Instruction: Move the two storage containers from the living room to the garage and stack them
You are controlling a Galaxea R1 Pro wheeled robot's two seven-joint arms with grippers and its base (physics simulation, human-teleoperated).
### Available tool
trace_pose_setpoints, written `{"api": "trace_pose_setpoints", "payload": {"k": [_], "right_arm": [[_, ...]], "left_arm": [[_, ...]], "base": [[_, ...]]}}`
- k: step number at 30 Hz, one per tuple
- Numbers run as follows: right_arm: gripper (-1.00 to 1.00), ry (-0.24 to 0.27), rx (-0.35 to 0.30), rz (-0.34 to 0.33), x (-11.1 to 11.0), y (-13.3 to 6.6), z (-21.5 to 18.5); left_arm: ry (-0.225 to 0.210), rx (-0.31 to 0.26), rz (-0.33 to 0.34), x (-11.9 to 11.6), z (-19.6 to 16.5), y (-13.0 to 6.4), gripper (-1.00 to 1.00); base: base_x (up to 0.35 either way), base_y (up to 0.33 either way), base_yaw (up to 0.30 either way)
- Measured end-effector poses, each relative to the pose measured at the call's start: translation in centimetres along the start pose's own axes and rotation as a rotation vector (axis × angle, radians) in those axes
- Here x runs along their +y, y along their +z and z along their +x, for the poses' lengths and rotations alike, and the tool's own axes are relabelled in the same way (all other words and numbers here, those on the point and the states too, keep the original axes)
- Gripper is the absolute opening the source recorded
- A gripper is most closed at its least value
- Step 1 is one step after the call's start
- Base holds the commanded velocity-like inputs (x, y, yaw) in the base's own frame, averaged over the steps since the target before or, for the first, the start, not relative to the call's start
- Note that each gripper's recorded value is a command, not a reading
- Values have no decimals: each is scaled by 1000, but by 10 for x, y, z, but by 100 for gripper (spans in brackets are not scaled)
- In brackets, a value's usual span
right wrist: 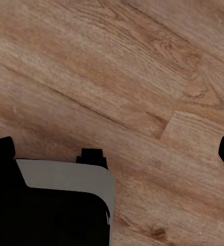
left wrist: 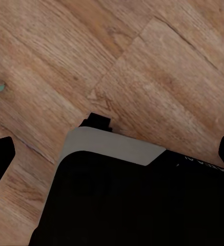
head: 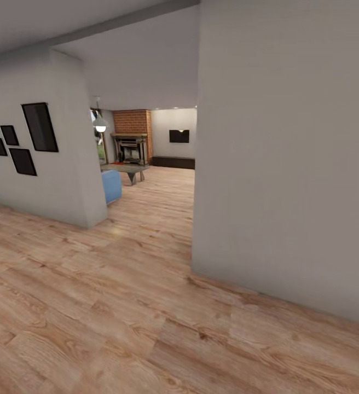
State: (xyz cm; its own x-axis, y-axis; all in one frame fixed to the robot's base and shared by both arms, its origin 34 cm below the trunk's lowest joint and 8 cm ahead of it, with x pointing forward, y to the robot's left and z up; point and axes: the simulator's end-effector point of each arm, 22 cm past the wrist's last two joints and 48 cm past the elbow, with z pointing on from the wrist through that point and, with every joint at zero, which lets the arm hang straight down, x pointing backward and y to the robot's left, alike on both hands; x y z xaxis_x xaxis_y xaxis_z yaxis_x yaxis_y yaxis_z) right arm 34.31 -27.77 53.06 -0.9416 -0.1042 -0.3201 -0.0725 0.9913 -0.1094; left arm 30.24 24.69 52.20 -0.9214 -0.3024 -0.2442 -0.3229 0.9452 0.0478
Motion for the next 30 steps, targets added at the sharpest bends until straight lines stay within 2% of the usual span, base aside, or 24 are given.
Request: {"api": "trace_pose_setpoints", "payload": {"k": [6,23,30], "right_arm": [[100,0,-1,-6,4,0,-1],[100,7,-9,6,0,-1,-3],[100,8,-10,6,0,-1,-4]], "left_arm": [[1,1,0,0,0,0,100],[0,-5,2,-1,-2,0,100],[-1,-8,2,-1,-3,-1,100]], "base": [[321,0,72],[321,0,261],[321,0,36]]}}
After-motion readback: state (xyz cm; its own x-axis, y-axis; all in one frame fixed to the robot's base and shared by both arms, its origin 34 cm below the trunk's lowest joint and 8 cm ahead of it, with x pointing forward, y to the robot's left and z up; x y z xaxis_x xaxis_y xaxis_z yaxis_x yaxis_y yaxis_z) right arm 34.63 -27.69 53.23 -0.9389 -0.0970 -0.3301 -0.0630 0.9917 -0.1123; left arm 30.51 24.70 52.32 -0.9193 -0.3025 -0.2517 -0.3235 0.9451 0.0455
